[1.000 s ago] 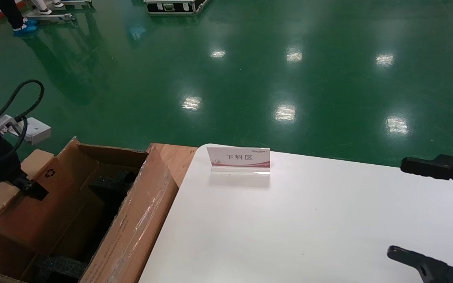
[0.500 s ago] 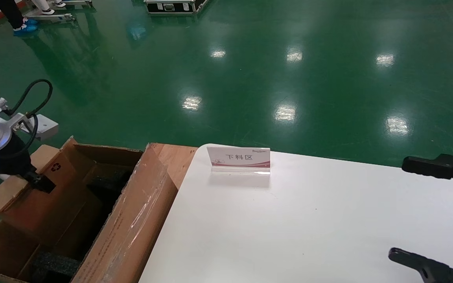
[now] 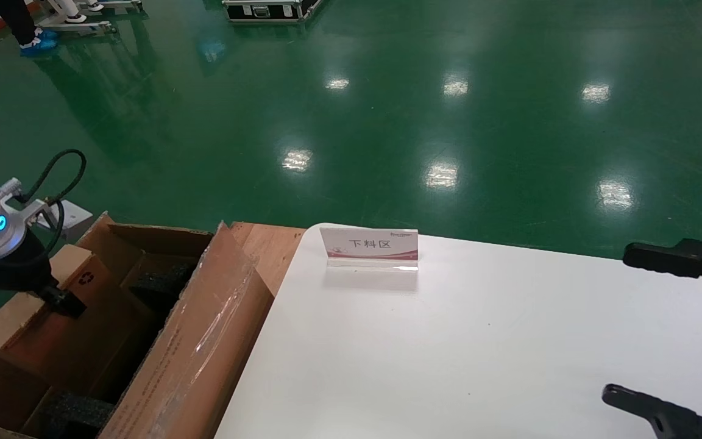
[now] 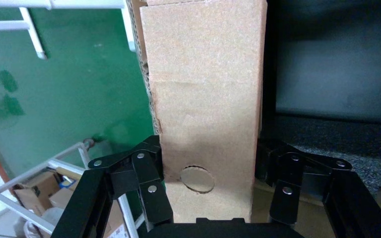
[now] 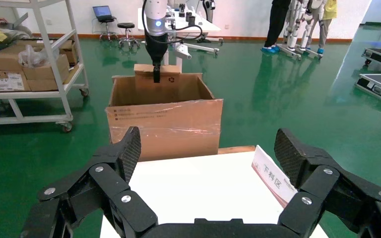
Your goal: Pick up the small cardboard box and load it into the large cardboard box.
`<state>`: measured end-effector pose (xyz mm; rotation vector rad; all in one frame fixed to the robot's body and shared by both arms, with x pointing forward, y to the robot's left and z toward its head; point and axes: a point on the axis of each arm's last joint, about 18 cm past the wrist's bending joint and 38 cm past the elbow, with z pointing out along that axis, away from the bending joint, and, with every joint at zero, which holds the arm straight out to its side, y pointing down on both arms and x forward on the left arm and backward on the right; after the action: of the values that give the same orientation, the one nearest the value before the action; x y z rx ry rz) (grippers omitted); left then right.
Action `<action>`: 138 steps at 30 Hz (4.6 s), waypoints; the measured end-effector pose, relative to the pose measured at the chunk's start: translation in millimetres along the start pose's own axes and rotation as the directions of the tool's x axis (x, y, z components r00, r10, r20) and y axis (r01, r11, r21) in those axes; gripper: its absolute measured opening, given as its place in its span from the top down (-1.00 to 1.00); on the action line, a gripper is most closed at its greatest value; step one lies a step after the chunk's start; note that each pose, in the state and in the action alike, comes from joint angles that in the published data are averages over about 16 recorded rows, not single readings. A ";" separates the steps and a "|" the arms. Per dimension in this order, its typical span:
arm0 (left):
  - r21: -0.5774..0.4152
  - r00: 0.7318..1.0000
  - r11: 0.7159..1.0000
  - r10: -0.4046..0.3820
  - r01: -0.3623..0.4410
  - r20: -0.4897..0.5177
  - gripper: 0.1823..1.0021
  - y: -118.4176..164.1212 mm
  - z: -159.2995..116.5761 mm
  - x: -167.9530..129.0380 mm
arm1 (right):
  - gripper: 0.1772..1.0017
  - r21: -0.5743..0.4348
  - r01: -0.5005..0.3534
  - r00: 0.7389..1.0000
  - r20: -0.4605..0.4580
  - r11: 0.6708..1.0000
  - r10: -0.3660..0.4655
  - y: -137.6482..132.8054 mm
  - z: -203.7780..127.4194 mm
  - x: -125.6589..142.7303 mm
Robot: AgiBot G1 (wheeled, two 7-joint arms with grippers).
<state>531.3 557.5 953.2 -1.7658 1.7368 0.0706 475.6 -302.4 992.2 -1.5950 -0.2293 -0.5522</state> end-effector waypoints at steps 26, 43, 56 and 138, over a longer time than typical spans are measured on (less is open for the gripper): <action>-0.040 1.000 0.999 -0.013 0.013 -0.013 0.71 8.6 21.8 2.9 | -1.00 0.000 -0.001 1.000 0.000 1.000 0.001 0.2 0.0 0.0; -0.042 1.000 0.999 -0.011 0.011 -0.009 0.03 9.1 20.8 2.3 | -1.00 0.000 0.000 1.000 -0.001 1.000 0.000 0.1 -0.1 0.1; 0.134 0.996 0.988 0.078 -0.071 -0.044 -0.63 -22.1 -14.7 11.5 | -1.00 0.000 0.000 1.000 -0.001 1.000 0.000 0.0 -0.1 0.1; 0.933 0.267 -0.040 0.962 0.357 -0.061 -1.00 9.3 -174.9 203.3 | -0.80 0.000 0.000 1.000 0.000 1.000 0.000 0.0 0.1 -0.1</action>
<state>478.1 297.4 991.8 0.2626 1.9495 -1.7901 475.5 -302.3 992.1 -1.5951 -0.2295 -0.5523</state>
